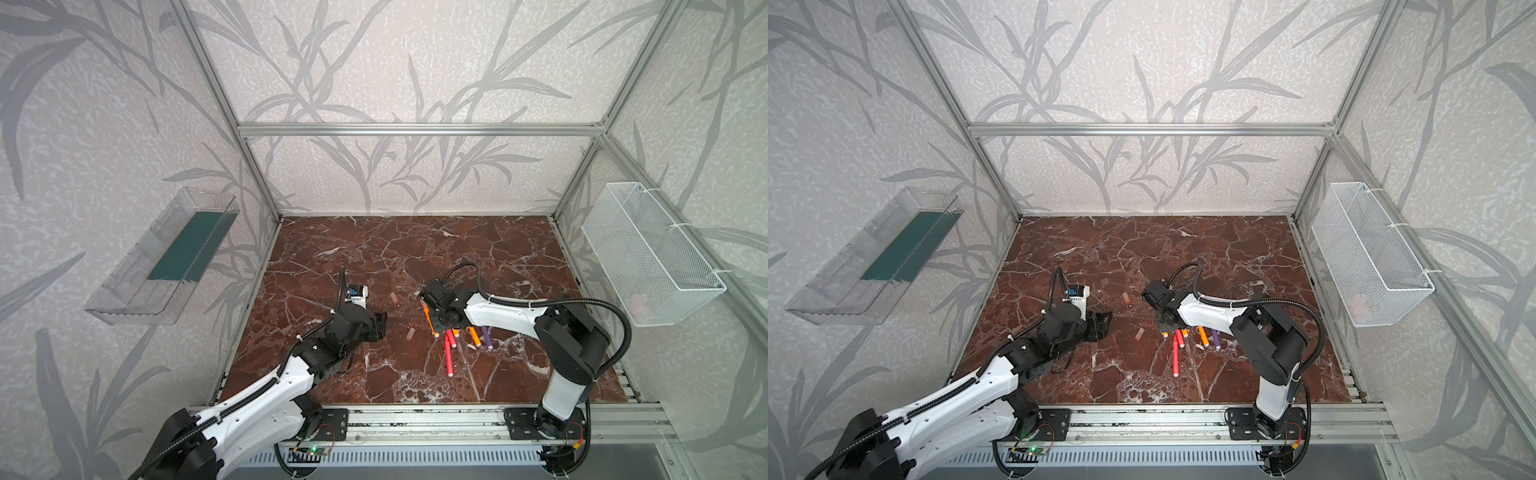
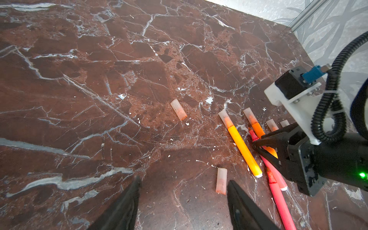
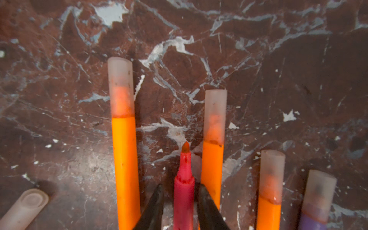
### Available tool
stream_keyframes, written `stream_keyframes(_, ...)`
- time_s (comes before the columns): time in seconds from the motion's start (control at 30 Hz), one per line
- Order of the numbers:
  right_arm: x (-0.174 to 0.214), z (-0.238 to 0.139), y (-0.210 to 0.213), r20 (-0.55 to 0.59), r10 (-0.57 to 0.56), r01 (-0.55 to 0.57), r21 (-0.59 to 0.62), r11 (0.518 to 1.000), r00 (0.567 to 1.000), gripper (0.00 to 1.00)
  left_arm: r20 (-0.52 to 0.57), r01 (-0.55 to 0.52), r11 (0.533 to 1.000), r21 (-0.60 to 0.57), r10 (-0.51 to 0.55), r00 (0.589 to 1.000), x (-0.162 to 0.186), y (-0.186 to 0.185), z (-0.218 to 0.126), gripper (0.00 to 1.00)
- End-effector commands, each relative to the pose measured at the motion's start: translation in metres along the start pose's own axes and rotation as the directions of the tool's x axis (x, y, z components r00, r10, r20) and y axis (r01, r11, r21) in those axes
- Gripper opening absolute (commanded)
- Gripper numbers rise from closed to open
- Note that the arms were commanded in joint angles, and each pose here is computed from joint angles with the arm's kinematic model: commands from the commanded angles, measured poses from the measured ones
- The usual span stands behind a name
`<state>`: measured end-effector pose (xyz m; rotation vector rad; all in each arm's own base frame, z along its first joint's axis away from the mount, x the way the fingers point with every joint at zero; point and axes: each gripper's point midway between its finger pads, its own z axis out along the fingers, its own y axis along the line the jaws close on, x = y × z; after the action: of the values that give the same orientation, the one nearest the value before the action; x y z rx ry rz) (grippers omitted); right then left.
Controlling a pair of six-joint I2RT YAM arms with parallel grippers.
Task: Insert the pens into the pen caps
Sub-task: 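Grasp the uncapped pink marker on the table with the right gripper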
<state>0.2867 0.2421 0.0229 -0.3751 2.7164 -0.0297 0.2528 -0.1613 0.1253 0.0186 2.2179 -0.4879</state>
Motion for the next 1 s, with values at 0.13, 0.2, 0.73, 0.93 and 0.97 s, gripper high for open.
stream_keyframes(0.13,0.015,0.01,-0.007,-0.039,0.01,-0.009,0.033,0.999,0.999,0.3,0.015,0.022,1.0,-0.014,-0.022,1.0,-0.003,0.004,-0.004,0.71)
stream_keyframes(0.2,0.019,0.013,-0.007,-0.048,0.009,-0.007,0.033,0.999,0.999,0.3,0.014,0.021,1.0,-0.014,-0.021,1.0,-0.003,0.004,-0.004,0.71)
stream_keyframes(0.73,-0.002,-0.014,-0.014,0.061,0.042,-0.045,0.036,0.998,0.997,0.12,0.006,0.03,0.996,0.079,-0.031,1.0,-0.002,-0.012,-0.006,0.72)
stream_keyframes(0.93,-0.031,-0.058,-0.02,0.183,0.071,-0.074,0.012,0.997,0.98,0.08,0.018,0.025,0.98,0.198,-0.029,0.999,-0.003,-0.032,-0.01,0.71)
stream_keyframes(0.97,-0.035,-0.066,-0.02,0.208,0.086,-0.087,-0.004,0.996,0.974,0.06,0.024,0.025,0.974,0.225,-0.031,0.999,-0.004,-0.036,-0.012,0.71)
